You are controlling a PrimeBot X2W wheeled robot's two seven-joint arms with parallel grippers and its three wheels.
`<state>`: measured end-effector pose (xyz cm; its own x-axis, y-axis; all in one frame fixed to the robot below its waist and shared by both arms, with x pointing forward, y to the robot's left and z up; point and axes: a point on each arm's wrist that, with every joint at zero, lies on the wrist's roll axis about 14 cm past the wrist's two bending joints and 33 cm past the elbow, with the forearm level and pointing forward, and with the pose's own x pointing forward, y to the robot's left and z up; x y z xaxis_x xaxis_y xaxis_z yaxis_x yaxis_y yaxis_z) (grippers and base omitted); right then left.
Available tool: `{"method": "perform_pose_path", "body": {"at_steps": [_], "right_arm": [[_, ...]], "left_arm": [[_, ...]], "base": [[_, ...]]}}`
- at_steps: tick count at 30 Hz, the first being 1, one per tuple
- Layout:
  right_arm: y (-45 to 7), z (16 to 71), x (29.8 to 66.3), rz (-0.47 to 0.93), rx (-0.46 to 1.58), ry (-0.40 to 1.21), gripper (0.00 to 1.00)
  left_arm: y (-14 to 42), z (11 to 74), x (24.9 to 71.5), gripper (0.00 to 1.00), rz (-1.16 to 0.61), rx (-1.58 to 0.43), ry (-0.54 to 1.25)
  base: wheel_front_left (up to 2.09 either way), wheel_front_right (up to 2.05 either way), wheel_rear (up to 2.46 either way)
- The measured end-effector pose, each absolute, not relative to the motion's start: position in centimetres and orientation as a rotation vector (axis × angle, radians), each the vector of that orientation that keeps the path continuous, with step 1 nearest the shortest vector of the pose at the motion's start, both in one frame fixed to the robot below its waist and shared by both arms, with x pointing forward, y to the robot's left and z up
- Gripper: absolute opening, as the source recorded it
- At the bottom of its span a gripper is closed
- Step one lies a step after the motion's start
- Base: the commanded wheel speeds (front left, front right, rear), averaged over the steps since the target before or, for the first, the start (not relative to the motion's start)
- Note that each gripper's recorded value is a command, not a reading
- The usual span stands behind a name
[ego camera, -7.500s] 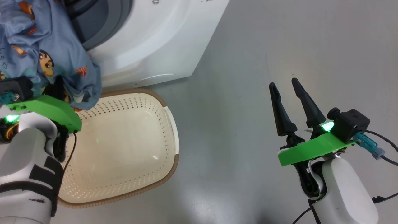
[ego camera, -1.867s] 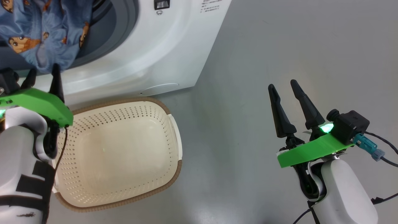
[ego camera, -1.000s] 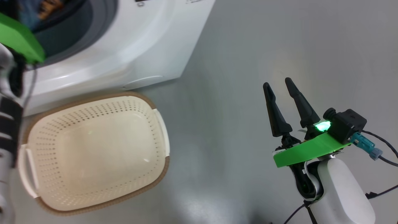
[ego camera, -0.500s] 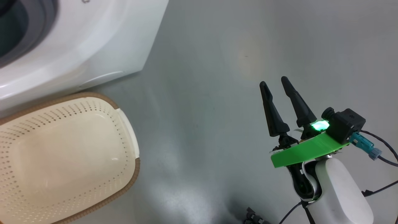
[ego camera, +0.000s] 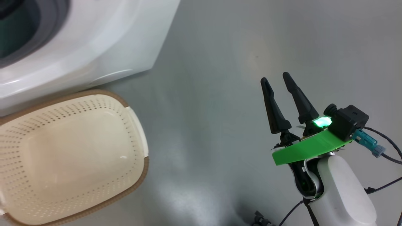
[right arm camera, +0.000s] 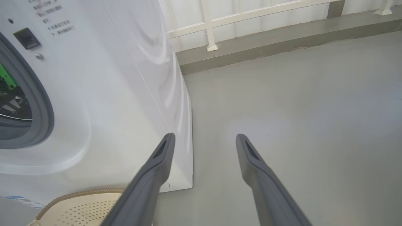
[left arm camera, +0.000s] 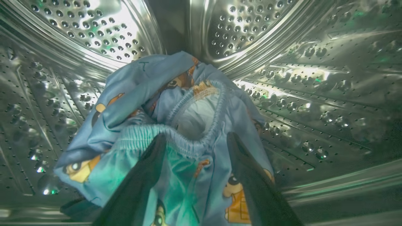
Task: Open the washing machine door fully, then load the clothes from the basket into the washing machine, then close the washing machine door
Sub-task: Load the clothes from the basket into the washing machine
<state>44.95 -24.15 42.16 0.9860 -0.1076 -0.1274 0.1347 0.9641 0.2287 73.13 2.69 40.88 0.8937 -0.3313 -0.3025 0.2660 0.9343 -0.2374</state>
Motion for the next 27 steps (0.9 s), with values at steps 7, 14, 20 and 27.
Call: {"method": "perform_pose_path", "body": {"at_steps": [7,14,20,27], "right_arm": [[-22.5,42.6,46.3,-0.071,0.245,0.094,1.0],[-20.9,42.9,47.2,-0.028,0.257,0.078,1.0],[-19.6,43.7,47.8,0.012,0.261,0.057,1.0],[-18.8,45.1,47.9,0.037,0.265,0.025,1.0]], "left_arm": [[4.3,41.6,71.6,1.0,-0.307,-0.158,0.287],[5.8,41.8,69.2,1.0,-0.297,-0.18,0.253],[6.7,42.8,67.2,1.0,-0.3,-0.193,0.206],[7.0,44.8,64.5,1.0,-0.331,-0.227,0.116]], "base": [[0.0,0.0,0.0],[0.0,0.0,0.0],[0.0,0.0,0.0],[0.0,0.0,0.0]]}}
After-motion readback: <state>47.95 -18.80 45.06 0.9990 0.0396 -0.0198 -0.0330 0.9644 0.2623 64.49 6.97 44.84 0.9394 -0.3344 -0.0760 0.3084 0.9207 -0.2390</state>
